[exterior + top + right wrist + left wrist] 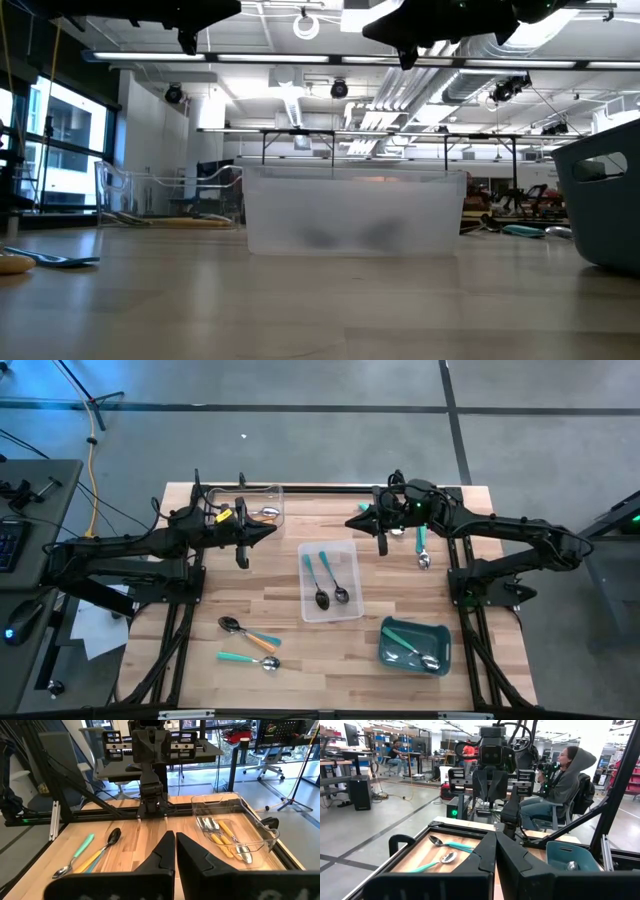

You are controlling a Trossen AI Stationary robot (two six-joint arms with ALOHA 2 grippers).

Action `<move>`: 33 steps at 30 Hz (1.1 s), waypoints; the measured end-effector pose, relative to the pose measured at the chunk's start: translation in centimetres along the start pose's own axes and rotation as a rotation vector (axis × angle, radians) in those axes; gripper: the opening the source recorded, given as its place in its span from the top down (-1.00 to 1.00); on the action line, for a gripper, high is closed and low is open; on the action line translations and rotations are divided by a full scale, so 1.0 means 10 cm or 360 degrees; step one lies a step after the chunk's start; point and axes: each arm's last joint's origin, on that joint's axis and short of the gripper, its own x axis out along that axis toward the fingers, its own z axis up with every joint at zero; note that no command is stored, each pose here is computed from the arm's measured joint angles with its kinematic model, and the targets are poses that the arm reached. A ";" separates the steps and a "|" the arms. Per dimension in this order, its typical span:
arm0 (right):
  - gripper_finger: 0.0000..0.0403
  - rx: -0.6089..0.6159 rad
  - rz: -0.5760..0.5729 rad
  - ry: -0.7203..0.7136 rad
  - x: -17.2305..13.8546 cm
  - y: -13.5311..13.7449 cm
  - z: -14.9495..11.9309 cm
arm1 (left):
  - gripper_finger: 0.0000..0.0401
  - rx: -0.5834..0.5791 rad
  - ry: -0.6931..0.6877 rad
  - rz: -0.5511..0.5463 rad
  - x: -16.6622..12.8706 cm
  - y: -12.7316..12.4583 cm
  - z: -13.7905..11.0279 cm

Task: Sort silverware by color (type)
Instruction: Put the blue spoon into the white transparent bin

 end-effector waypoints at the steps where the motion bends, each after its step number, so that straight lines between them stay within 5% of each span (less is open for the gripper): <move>1: 1.00 0.0000 0.0000 0.0000 0.00 0.00 0.00 | 1.00 0.0000 0.0000 0.0000 0.00 0.00 0.00; 13: 1.00 0.0015 0.0000 0.0030 0.00 0.00 -0.02 | 0.85 -0.0060 0.0087 0.0029 0.00 0.00 0.00; 24: 1.00 0.0034 0.0000 0.0036 0.00 0.00 -0.02 | 0.42 0.0059 0.0967 -0.0089 -0.08 -0.23 0.26; 33: 1.00 0.0042 0.0000 0.0054 0.00 0.00 -0.04 | 0.30 0.0114 0.1621 -0.0326 -0.07 -0.63 -0.08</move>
